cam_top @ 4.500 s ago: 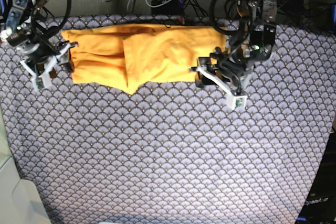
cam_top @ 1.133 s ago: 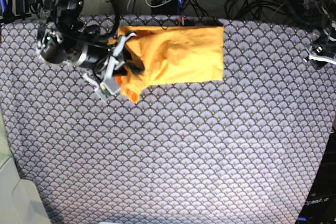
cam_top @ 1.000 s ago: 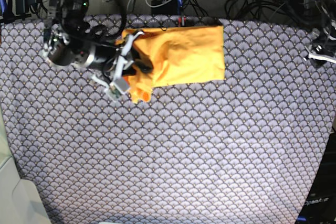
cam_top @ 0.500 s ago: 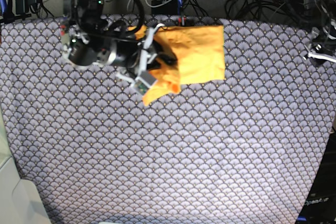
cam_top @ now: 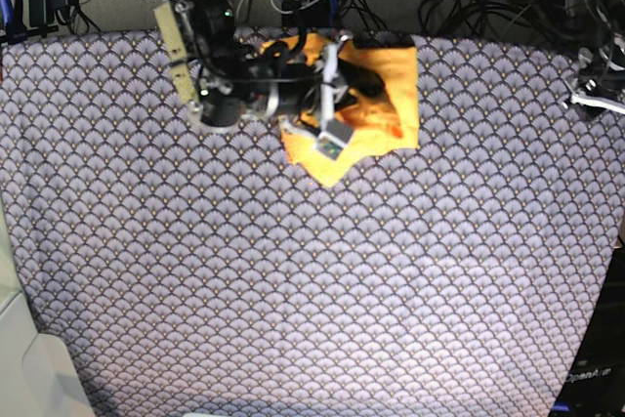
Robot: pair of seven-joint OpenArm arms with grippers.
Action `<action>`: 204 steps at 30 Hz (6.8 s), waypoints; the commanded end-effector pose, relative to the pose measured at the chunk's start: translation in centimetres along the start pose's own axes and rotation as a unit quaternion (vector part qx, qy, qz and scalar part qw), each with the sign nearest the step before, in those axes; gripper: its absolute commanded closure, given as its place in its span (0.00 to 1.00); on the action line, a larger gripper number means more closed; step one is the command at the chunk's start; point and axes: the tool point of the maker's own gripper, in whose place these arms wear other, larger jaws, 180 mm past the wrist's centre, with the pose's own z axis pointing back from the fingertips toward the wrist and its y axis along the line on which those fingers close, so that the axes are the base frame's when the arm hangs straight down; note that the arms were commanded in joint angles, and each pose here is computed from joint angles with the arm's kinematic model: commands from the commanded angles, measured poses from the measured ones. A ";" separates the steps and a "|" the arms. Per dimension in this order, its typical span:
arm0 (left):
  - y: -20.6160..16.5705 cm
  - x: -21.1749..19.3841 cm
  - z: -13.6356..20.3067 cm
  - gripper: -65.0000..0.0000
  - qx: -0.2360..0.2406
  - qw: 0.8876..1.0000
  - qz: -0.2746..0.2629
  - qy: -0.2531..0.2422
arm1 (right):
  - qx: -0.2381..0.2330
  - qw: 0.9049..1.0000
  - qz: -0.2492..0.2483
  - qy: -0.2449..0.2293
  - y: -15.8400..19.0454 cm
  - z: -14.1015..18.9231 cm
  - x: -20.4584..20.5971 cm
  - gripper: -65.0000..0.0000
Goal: Fold the T-shirt properly
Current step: 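Fold the held strip end over the shirt toward the left gripper, then press and adjust the folded bundle with the right gripper, then release the bundle and withdraw the right gripper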
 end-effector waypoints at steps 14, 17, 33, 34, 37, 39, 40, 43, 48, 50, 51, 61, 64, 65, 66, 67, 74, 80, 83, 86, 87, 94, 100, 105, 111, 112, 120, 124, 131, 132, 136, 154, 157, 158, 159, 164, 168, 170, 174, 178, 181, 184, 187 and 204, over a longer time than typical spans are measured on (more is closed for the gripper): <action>0.5 0.6 -0.3 0.52 0.002 1.000 0.000 -0.009 | 0.011 0.998 0.028 -0.051 0.4 0.2 4.2 0.98; 0.5 0.6 -0.3 0.52 0.002 1.000 0.000 -0.009 | 0.012 0.998 0.028 -0.053 0.5 0.1 4.4 0.88; 0.5 0.5 -0.3 0.52 0.002 1.000 0.001 -0.008 | 0.063 0.992 0.102 -0.025 4.2 -2.1 5.7 0.60; 0.5 0.5 -0.3 0.52 0.002 1.000 0.001 -0.008 | 0.066 0.992 0.105 -0.022 4.4 -2.2 5.6 0.60; 0.5 0.4 -0.3 0.52 0.002 1.000 0.001 -0.008 | 0.064 0.991 0.114 -0.016 4.3 -2.0 5.4 0.60; 0.5 0.4 -0.3 0.52 0.002 1.000 0.001 -0.008 | 0.057 0.991 0.121 -0.014 3.8 -1.7 5.7 0.60; 0.5 0.4 -0.3 0.52 0.002 1.000 0.001 -0.008 | 0.053 0.991 0.123 -0.012 3.4 -1.5 5.6 0.60; 0.5 0.5 -0.3 0.52 0.002 1.000 0.001 -0.009 | 0.044 0.988 0.145 -0.015 3.2 -0.7 6.4 0.60; 0.4 0.5 -0.4 0.52 0.001 1.000 0.002 -0.007 | 0.028 0.977 0.204 -0.049 4.5 1.6 8.9 0.60; 0.4 0.5 -0.4 0.52 0.001 1.000 0.002 -0.007 | 0.019 0.974 0.220 -0.050 4.5 2.5 9.0 0.61; 0.5 0.5 -0.3 0.52 0.002 1.000 0.001 -0.007 | 0.015 0.973 0.224 -0.048 4.4 2.8 8.9 0.64; -1.0 0.2 -0.7 0.52 -0.015 1.000 -0.010 -0.001 | -0.025 0.986 0.165 -0.020 0.7 4.8 4.5 0.98; -1.9 -0.1 -0.9 0.52 -0.026 0.999 -0.018 0.004 | -0.014 0.987 0.160 -0.023 1.3 4.3 4.0 0.98; -2.1 -0.1 -1.0 0.52 -0.028 0.999 -0.020 0.006 | -0.010 0.987 0.162 -0.021 1.6 4.2 4.0 0.98; -2.1 -0.2 -1.0 0.52 -0.028 0.999 -0.019 0.006 | -0.008 0.986 0.163 -0.021 1.7 4.1 4.0 0.98; -2.1 -0.2 -1.0 0.52 -0.028 0.999 -0.019 0.006 | -0.009 0.986 0.164 -0.020 1.7 4.1 4.0 0.98; -1.9 -0.4 -1.0 0.52 -0.026 0.999 -0.022 0.008 | -0.030 0.980 0.199 -0.009 0.3 4.8 6.0 0.72; 0.0 -1.5 -2.0 0.52 -0.009 0.999 -0.017 0.033 | -0.034 0.975 0.219 -0.023 0.4 4.9 8.2 0.49; 1.1 -2.3 -2.3 0.52 0.000 0.999 -0.018 0.049 | -0.035 0.974 0.221 -0.028 0.1 4.8 8.9 0.45; 1.7 -2.0 -2.3 0.52 0.006 0.998 -0.025 0.049 | -0.037 0.978 0.203 -0.019 -1.5 4.1 9.1 0.45; 1.7 -1.9 -2.3 0.52 0.006 0.998 -0.025 0.048 | -0.031 0.980 0.198 -0.021 -1.6 3.6 9.2 0.45; 1.7 -1.9 -2.3 0.52 0.006 0.999 -0.025 0.048 | 0.016 0.979 0.204 -0.013 -0.2 0.8 8.6 0.45; 1.5 -1.6 -2.4 0.52 0.004 0.999 -0.024 0.045 | 0.050 0.980 0.190 -0.005 0.9 -1.3 6.9 0.45; 1.5 -1.6 -2.4 0.52 0.004 0.999 -0.024 0.044 | 0.050 0.983 0.176 0.002 -0.1 -1.9 6.5 0.45; 1.4 -1.4 -2.6 0.52 0.003 0.999 -0.020 0.043 | 0.041 0.981 0.192 0.002 -0.6 -1.5 7.6 0.45; 1.3 -1.3 -2.6 0.52 0.003 0.999 -0.020 0.043 | 0.041 0.981 0.192 0.002 -0.7 -1.5 7.7 0.45; 1.1 -1.4 -2.7 0.52 0.000 0.999 -0.021 0.044 | 0.037 0.978 0.207 0.001 -0.9 -1.3 8.7 0.45; 1.0 -1.5 -2.7 0.52 -0.001 0.999 -0.021 0.044 | 0.039 0.975 0.221 0.007 -0.8 -1.4 9.0 0.45; 1.1 -1.4 -2.7 0.52 0.000 0.999 -0.020 0.044 | 0.034 0.980 0.198 0.015 -2.1 -1.9 8.2 0.45; 1.2 -1.4 -2.7 0.52 0.001 0.999 -0.019 0.043 | 0.034 0.981 0.190 0.012 -2.4 -2.0 8.1 0.45; 1.1 -1.5 -2.7 0.52 0.000 0.999 -0.020 0.044 | 0.033 0.983 0.178 0.010 -2.9 -2.2 7.8 0.45; 1.0 -1.5 -2.7 0.52 -0.001 0.999 -0.019 0.044 | 0.008 0.977 0.213 0.033 -2.7 -3.8 7.3 1.00; 1.0 -1.5 -2.7 0.52 -0.001 0.999 -0.019 0.044 | 0.013 0.975 0.221 0.026 -1.9 -4.4 8.3 1.00; 1.0 -1.5 -2.7 0.52 -0.001 0.999 -0.019 0.044 | 0.016 0.974 0.223 0.022 -1.6 -4.6 8.6 1.00; 1.0 -1.5 -2.7 0.52 -0.001 0.999 -0.019 0.044 | 0.017 0.974 0.224 0.020 -1.4 -4.7 8.8 1.00; 1.1 -1.5 -2.7 0.52 0.000 0.999 -0.018 0.044 | 0.010 0.971 0.240 0.014 -1.7 -4.3 10.4 1.00; 1.1 -1.5 -2.7 0.52 0.000 0.999 -0.018 0.044 | 0.000 0.972 0.232 0.024 -3.0 -4.2 10.3 1.00; 1.1 -1.5 -2.7 0.52 0.000 0.999 -0.019 0.044 | -0.007 0.976 0.215 0.037 -4.3 -4.5 9.6 1.00; 1.0 -1.5 -2.7 0.52 -0.001 0.999 -0.019 0.044 | -0.001 0.982 0.185 0.041 -4.9 -5.4 8.5 1.00; 1.0 -1.5 -2.7 0.52 -0.001 0.999 -0.020 0.045 | -0.003 0.983 0.176 0.042 -5.3 -5.6 8.3 0.99; 1.0 -1.5 -2.7 0.52 -0.001 0.999 -0.020 0.045 | -0.003 0.983 0.176 0.044 -5.4 -5.5 8.2 0.89; 1.0 -1.6 -2.7 0.52 -0.001 0.999 -0.020 0.045 | -0.003 0.983 0.176 0.044 -5.4 -5.5 8.3 0.73; 1.0 -1.6 -2.7 0.52 -0.002 0.999 -0.019 0.047 | -0.003 0.983 0.176 0.045 -5.4 -5.5 8.2 0.57; 1.1 -1.6 -2.5 0.52 -0.002 0.999 -0.019 0.046 | -0.151 0.971 0.166 -0.088 -10.6 7.3 15.7 0.39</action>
